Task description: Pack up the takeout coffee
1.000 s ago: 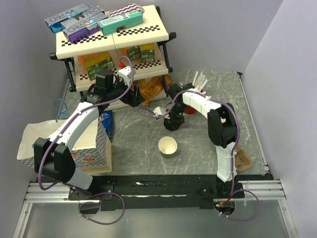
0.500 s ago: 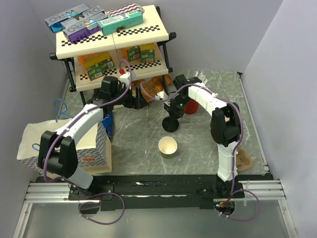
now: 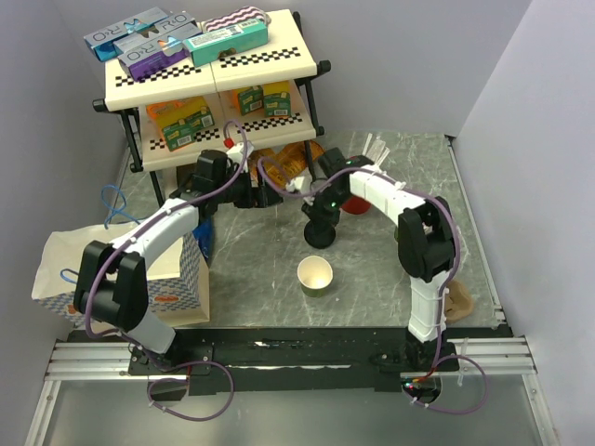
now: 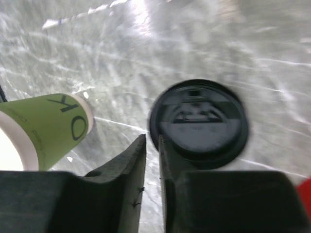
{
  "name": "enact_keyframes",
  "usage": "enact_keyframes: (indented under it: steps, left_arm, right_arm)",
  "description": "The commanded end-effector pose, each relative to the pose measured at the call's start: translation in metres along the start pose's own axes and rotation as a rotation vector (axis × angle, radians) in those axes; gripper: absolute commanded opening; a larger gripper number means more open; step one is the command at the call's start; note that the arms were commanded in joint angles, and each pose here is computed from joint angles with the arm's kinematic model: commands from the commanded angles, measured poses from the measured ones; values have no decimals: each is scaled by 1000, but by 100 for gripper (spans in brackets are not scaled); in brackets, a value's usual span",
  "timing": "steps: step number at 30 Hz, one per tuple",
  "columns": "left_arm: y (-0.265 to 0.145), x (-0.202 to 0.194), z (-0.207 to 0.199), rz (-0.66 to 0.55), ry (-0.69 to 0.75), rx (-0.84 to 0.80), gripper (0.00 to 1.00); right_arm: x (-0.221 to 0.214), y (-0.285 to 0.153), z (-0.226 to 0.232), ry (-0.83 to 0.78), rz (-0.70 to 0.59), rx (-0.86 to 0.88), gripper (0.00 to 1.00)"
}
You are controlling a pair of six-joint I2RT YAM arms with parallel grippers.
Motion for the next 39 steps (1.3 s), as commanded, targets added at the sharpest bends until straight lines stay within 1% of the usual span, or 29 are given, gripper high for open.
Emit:
enact_keyframes:
  steps: [1,2,4,6,14,17,31,36,37,39]
  left_arm:
    - [2,8,13,-47,-44,47,86]
    - [1,10,14,-51,-44,51,86]
    - [0,11,18,-55,-45,65,86]
    - [-1,11,22,-55,-45,76,86]
    - [-4,7,25,-58,-51,85,86]
    - [-4,9,25,-61,-49,84,86]
    - [-3,13,28,-71,-44,94,86]
    - [-4,13,28,-74,-41,96,86]
    - [-4,13,29,-75,-43,96,86]
    - [-4,14,29,-77,-43,96,86]
  right_arm:
    - [11,7,9,-77,32,-74,27]
    - [14,12,12,-87,37,-66,28]
    - [16,18,9,-58,47,-72,33]
    - [17,26,7,-25,59,-70,34]
    - [19,34,-7,-16,89,-145,31]
    - [17,35,-9,-7,92,-164,31]
    - [9,47,-2,33,115,-97,33]
    - [10,48,-6,33,115,-101,29]
    - [9,49,-6,33,118,-99,26]
    - [11,48,-7,34,118,-97,23]
Point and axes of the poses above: each gripper's point midway between its finger pads, its own y axis out along the fingers, its own z axis along the line the jaws close on, x = y × z, the point moved 1 cm from there along -y, back along the fingers, and after that the axes turned 7 degrees about -y, right-handed, at the moved point
